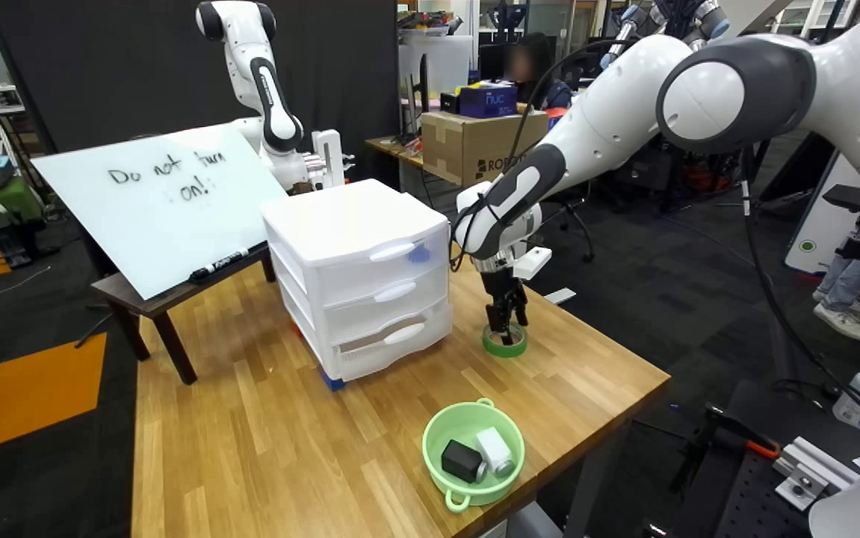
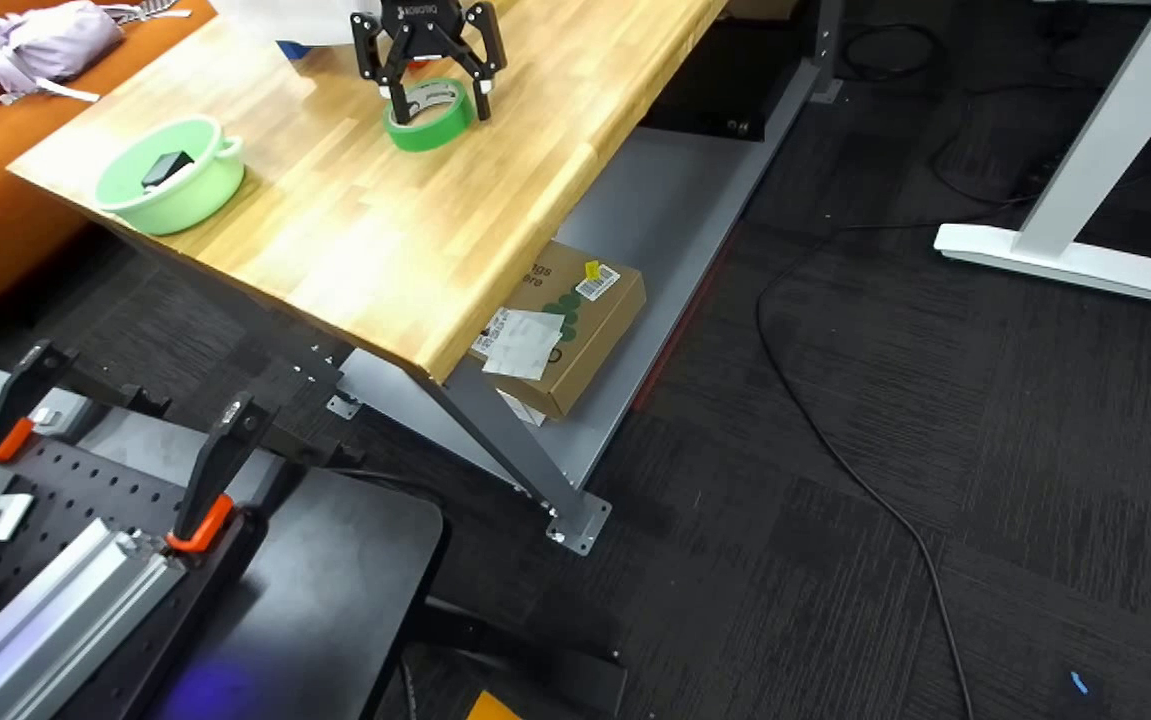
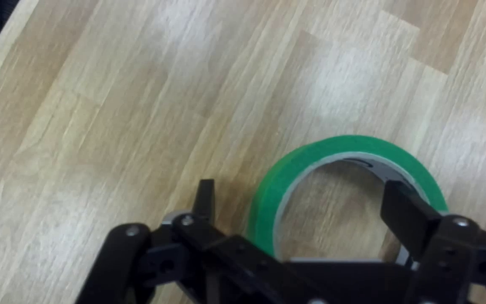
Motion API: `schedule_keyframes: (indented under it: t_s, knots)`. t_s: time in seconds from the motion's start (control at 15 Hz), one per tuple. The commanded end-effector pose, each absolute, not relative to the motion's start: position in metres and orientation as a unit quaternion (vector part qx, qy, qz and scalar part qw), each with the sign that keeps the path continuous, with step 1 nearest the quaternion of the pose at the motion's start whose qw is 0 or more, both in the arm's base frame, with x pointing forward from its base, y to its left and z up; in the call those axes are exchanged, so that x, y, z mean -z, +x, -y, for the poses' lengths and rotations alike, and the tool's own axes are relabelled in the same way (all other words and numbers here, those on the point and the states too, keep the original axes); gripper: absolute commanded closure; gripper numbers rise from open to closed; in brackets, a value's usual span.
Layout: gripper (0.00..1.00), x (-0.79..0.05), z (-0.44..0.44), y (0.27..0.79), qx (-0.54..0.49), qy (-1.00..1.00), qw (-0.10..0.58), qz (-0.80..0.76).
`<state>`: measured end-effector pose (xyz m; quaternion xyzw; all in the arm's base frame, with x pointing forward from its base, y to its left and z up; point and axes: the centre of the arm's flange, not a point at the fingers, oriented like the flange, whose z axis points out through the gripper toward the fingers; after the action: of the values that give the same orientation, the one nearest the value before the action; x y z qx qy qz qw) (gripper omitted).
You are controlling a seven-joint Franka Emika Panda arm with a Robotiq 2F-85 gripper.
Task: Move the green tape forward and the light-green bowl to the left
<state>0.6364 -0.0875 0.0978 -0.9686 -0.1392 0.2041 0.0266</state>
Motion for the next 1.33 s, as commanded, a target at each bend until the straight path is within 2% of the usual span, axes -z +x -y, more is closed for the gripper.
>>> schedule_keyframes:
  t_s: [0.0,0.07,0.13,0.2,0.87,1.0,1.07,1.27]
  knots:
    - [0.00,-0.0988,0.0898,0.6394,-0.204,-0.969,0.026,0.135]
    - [0.00,-0.0995,0.0897,0.6395,-0.204,-0.969,0.025,0.135]
    - [0.10,-0.1001,0.0895,0.6396,-0.202,-0.970,0.024,0.135]
    - [0.28,-0.1008,0.0891,0.6397,-0.199,-0.970,0.023,0.136]
    - [0.98,-0.1051,0.0926,0.6418,-0.195,-0.971,0.020,0.136]
    - [1.00,-0.1063,0.0919,0.6410,-0.194,-0.971,0.019,0.136]
    - [0.96,-0.1067,0.0919,0.6403,-0.194,-0.971,0.020,0.137]
    - [0.96,-0.1077,0.0924,0.6384,-0.194,-0.971,0.019,0.136]
